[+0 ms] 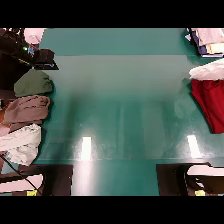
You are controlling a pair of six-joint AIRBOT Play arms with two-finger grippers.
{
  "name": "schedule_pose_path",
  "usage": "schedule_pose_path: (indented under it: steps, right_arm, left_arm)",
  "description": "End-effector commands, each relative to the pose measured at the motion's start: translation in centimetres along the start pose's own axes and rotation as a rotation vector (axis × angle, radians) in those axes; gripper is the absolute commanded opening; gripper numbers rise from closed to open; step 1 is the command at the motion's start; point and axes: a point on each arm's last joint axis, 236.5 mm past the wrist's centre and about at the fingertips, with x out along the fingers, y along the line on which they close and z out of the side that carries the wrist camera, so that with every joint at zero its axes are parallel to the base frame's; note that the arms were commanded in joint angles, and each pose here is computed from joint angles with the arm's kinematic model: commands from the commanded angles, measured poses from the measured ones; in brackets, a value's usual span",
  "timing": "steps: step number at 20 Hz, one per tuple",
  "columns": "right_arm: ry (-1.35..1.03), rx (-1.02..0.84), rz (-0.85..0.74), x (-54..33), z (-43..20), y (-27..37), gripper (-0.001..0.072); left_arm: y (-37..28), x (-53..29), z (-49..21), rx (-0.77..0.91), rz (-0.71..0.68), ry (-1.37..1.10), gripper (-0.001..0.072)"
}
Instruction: Fold the shirts.
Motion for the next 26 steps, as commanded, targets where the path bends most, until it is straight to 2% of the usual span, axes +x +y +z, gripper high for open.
schedule_pose_path:
  steps: [1, 6, 10, 11, 12, 13, 16, 21, 23, 26]
  right_arm:
    - [0.026, -0.007, -0.035, -3.0, -0.8, -0.4, 0.0017]
    - [0.231, 0.064, -0.285, -5.8, -5.9, -6.0, 0.0019]
    - [0.428, 0.147, -0.385, -6.7, -11.1, -8.7, 0.0041]
    - [0.483, 0.165, -0.416, -7.0, -12.6, -9.5, 0.0199]
    - [0.545, 0.188, -0.445, -7.3, -14.3, -10.3, 0.043]
    - [0.602, 0.216, -0.48, -7.8, -15.9, -11.1, 0.0565]
    - [0.723, 0.277, -0.558, -9.4, -19.3, -13.2, 0.0573]
    - [0.652, 0.373, -0.551, -10.8, -19.2, -13.3, 0.0569]
    - [0.576, 0.356, -0.36, -8.4, -17.5, -9.2, 0.0569]
    - [0.502, 0.255, -0.004, -5.0, -15.1, 1.8, 0.0569]
  left_arm:
    - [0.0, 0.0, 0.0, 0.017, 0.001, -0.001, 0.0024]
    - [0.0, 0.0, 0.0, 0.056, 0.0, 0.002, 0.0025]
    - [0.0, 0.0, -0.2, 0.076, 0.0, 0.01, 0.0024]
    - [0.0, 0.0, -0.2, 0.083, 0.0, 0.01, 0.0025]
    - [0.0, 0.0, -0.2, 0.083, 0.0, 0.011, 0.0025]
    - [0.0, 0.0, -0.3, 0.083, 0.0, 0.011, 0.0025]
    - [0.0, 0.0, -0.3, 0.086, -0.001, 0.011, 0.0025]
    - [0.0, 0.0, -0.4, 0.094, -0.001, 0.016, 0.0025]
    - [0.0, 0.0, -0.2, 0.094, -0.001, 0.011, 0.0025]
    - [0.0, 0.0, 0.1, 0.101, 0.001, -0.005, 0.0025]
